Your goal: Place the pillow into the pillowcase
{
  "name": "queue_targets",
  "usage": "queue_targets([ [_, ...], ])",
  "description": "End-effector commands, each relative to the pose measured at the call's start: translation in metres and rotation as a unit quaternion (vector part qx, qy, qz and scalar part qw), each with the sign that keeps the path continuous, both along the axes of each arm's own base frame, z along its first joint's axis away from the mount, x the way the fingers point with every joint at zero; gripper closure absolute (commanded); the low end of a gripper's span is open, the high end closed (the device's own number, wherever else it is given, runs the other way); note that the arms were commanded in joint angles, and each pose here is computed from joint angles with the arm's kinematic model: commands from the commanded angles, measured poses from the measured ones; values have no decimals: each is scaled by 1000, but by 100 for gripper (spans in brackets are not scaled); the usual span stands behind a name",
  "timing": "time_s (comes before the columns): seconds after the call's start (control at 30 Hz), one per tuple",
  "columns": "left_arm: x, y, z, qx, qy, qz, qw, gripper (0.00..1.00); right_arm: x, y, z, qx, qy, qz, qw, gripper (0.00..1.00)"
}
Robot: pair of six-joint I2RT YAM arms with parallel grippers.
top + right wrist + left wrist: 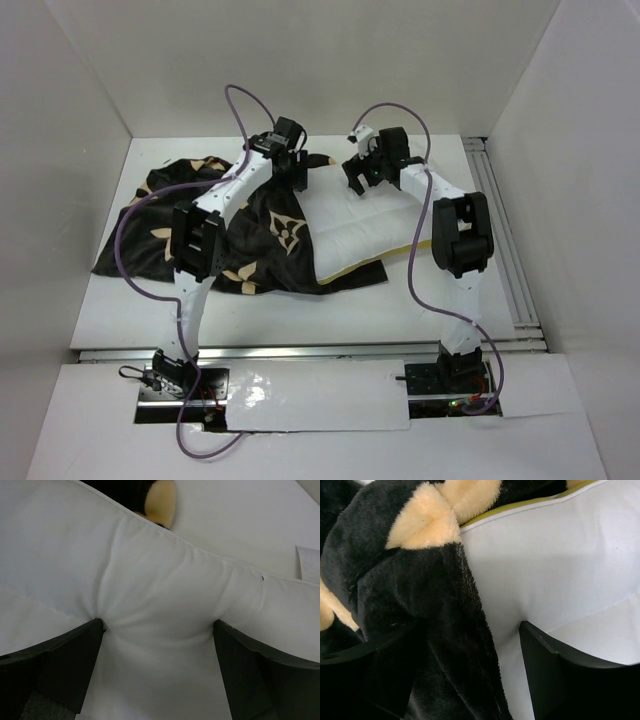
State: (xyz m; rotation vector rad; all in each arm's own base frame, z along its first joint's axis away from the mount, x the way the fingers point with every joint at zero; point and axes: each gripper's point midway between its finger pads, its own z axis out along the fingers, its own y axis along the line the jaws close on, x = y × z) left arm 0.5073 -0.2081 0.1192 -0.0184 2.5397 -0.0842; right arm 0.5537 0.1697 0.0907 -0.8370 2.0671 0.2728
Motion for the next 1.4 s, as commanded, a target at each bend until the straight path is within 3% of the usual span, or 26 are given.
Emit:
queue_targets([
  [0.0,0,-3,14,-7,-8,-23,1000,22,-5,25,-1,-23,-36,53,998,2],
  [0.1,2,0,3,5,-3,-17,1000,43,-12,40,-30,-19,1,68,997,11],
  [0.13,4,7,-1,11,0,-10,1000,57,-19,39,-56,-16,38,58,997,18],
  [0.17,4,7,-1,11,0,-9,1000,66,-25,46,-64,-10,58,63,996,28],
  [0.2,8,9,-3,5,2,-4,1000,76,-31,49,-75,-10,75,54,996,52],
  [0.23,9,8,-5,5,2,-4,1000,96,-30,49,-80,3,77,33,996,64],
  [0.3,13,4,-1,-6,-5,-3,1000,100,-37,36,-100,-33,88,-10,995,93],
  [0.33,12,2,-1,-14,-3,-3,1000,100,-31,29,-93,-36,79,-41,995,100],
  [0.43,21,-17,14,-62,-28,-15,998,100,-36,44,-31,32,21,-60,998,100],
  [0.47,20,-21,16,-74,-30,-22,997,100,-33,51,30,64,-52,-52,995,100],
  [0.53,25,-39,34,-119,-57,-51,990,100,-57,48,44,55,-76,-75,993,100],
  [0.57,16,-53,44,-131,-68,-79,986,100,-67,49,88,73,-122,-75,987,100],
  [0.77,-43,-153,107,-199,-128,-300,924,100,-144,70,117,133,-132,-57,981,100],
  [0.9,-64,-164,144,-206,-159,-323,910,100,-168,79,136,185,-138,-39,972,100],
  [0.97,-82,-172,162,-231,-166,-352,892,100,-177,76,121,192,-135,-64,970,100],
  [1.1,-94,-176,137,-226,-141,-350,898,100,-184,67,140,241,-178,-91,950,100],
  [1.17,-92,-168,124,-210,-126,-327,913,100,-185,63,138,235,-168,-101,952,98],
  [1.33,-74,-142,61,-130,-81,-255,955,100,-193,38,114,187,-118,-118,968,64],
  [1.37,-69,-137,57,-115,-83,-242,960,100,-186,26,114,185,-121,-134,966,50],
])
